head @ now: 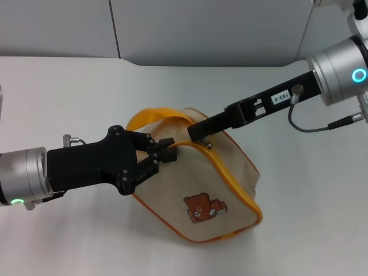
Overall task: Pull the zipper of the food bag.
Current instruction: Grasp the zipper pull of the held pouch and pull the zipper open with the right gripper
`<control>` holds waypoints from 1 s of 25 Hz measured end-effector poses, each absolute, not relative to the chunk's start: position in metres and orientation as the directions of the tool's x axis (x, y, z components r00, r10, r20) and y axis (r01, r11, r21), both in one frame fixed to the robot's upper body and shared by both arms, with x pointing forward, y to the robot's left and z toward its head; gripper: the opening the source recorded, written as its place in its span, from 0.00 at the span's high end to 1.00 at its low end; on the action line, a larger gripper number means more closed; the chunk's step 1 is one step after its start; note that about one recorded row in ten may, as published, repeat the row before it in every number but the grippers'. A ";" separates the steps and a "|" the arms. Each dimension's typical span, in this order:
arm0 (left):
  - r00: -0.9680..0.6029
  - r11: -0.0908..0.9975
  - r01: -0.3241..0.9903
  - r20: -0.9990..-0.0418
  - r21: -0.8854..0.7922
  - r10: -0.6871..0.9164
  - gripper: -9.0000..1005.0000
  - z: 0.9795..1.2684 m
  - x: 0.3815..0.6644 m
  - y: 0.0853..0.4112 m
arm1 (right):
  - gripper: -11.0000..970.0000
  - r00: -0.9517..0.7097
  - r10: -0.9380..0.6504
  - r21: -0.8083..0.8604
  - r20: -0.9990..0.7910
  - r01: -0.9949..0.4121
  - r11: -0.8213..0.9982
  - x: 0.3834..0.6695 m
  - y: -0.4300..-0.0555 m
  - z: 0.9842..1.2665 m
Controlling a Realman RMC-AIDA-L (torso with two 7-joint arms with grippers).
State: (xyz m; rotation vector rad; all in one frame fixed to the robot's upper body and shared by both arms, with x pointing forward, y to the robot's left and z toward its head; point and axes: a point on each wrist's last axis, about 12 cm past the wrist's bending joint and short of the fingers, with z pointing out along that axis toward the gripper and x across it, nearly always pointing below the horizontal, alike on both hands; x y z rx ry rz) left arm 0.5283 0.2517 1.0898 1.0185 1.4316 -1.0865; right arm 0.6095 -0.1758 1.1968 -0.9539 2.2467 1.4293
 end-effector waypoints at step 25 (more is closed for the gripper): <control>-0.184 0.337 0.925 -0.983 -0.177 -0.011 0.91 1.085 0.527 0.264 | 0.99 -0.642 -0.322 0.609 -0.696 -0.765 0.210 0.579 -0.205 1.177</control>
